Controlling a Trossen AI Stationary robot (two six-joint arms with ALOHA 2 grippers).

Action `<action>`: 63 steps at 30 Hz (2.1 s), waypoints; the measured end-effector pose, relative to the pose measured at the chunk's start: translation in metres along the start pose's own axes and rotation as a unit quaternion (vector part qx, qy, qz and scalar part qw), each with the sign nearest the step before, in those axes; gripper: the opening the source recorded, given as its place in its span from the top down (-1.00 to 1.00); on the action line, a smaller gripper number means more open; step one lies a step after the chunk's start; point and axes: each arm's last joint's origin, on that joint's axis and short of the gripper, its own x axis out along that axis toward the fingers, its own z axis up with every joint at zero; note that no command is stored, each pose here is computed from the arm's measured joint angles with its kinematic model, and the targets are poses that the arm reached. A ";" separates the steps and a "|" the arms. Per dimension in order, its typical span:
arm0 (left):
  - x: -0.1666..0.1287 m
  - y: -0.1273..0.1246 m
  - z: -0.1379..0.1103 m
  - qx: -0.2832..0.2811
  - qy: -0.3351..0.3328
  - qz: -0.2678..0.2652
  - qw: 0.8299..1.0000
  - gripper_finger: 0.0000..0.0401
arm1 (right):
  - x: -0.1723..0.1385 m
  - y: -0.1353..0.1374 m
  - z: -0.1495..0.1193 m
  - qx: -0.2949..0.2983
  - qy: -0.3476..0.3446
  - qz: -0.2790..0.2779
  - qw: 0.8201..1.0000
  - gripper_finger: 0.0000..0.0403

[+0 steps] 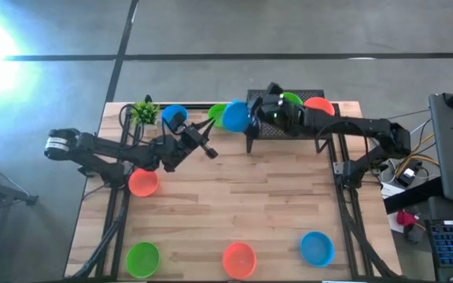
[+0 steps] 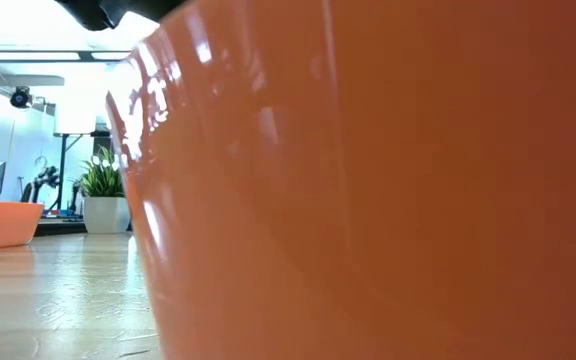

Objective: Pick & Place Mini bowls
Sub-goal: Put the middle blue bowl on the shelf

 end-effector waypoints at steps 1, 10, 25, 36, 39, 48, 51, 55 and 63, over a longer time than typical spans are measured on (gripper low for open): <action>0.000 0.000 0.000 0.000 0.000 -0.001 1.000 0.84 | 0.000 -0.007 0.001 0.003 0.012 -0.005 1.000 0.96; 0.000 0.000 0.000 0.002 0.001 -0.002 1.000 0.84 | 0.011 -0.064 -0.008 0.075 0.089 0.049 0.992 0.96; 0.000 -0.001 -0.001 0.003 0.002 -0.002 1.000 0.84 | 0.027 -0.092 -0.039 0.123 0.145 0.059 0.980 0.96; 0.000 -0.001 -0.001 0.005 0.003 -0.004 1.000 0.84 | 0.028 -0.091 -0.044 0.122 0.159 0.060 0.978 0.96; -0.001 -0.001 -0.002 0.008 0.005 -0.005 1.000 0.84 | 0.028 -0.090 -0.046 0.121 0.164 0.060 0.977 0.96; -0.001 -0.001 -0.002 0.008 0.005 -0.005 1.000 0.84 | 0.028 -0.090 -0.046 0.127 0.164 0.059 0.976 0.96; 0.000 -0.001 -0.002 0.008 0.006 -0.005 1.000 0.84 | 0.028 -0.090 -0.046 0.132 0.165 0.059 0.976 0.96; 0.000 -0.001 -0.002 0.008 0.006 -0.005 1.000 0.84 | 0.028 -0.090 -0.046 0.133 0.165 0.058 0.975 0.96; 0.000 -0.001 -0.002 0.008 0.006 -0.005 1.000 0.84 | 0.030 -0.087 -0.052 0.129 0.175 0.061 0.974 0.96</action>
